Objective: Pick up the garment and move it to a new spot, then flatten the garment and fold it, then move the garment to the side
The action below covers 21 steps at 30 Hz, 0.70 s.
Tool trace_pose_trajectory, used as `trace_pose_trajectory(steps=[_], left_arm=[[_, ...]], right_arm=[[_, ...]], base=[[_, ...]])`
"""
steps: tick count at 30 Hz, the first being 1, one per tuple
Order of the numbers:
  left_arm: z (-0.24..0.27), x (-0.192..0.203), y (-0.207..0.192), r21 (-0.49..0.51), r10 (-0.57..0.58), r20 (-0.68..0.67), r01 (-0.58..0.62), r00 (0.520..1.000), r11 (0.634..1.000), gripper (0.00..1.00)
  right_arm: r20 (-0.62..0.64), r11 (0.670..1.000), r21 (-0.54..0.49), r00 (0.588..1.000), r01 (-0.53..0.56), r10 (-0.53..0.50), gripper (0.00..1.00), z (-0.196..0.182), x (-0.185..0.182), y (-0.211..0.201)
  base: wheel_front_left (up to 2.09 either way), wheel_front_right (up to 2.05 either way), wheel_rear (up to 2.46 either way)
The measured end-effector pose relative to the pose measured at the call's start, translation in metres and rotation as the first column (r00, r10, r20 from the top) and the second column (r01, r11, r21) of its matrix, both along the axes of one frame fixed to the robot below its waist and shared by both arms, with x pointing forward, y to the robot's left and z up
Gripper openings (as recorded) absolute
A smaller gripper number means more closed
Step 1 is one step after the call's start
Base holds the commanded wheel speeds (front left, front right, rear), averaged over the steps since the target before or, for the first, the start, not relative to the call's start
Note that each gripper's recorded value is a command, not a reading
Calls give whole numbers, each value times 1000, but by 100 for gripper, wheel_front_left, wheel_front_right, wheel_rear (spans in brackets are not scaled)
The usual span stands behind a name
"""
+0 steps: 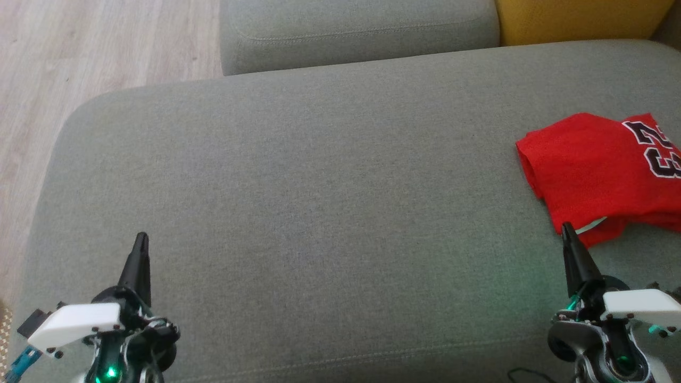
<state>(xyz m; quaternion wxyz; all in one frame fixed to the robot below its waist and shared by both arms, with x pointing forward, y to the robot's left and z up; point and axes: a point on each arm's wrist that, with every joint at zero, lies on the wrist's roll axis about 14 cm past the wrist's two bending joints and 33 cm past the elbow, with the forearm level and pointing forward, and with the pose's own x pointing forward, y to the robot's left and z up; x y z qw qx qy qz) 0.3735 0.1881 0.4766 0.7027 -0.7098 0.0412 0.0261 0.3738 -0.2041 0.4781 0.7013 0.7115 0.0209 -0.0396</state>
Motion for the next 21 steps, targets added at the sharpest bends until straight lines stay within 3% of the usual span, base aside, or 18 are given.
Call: trace_pose_trajectory(steps=[21], left_arm=[[0, 0, 0, -2, -3, 0, 3, 1000, 1000, 0]], right_arm=[[0, 1000, 0, 1000, 0, 0, 0, 0, 0, 0]], base=[[0, 0, 0]])
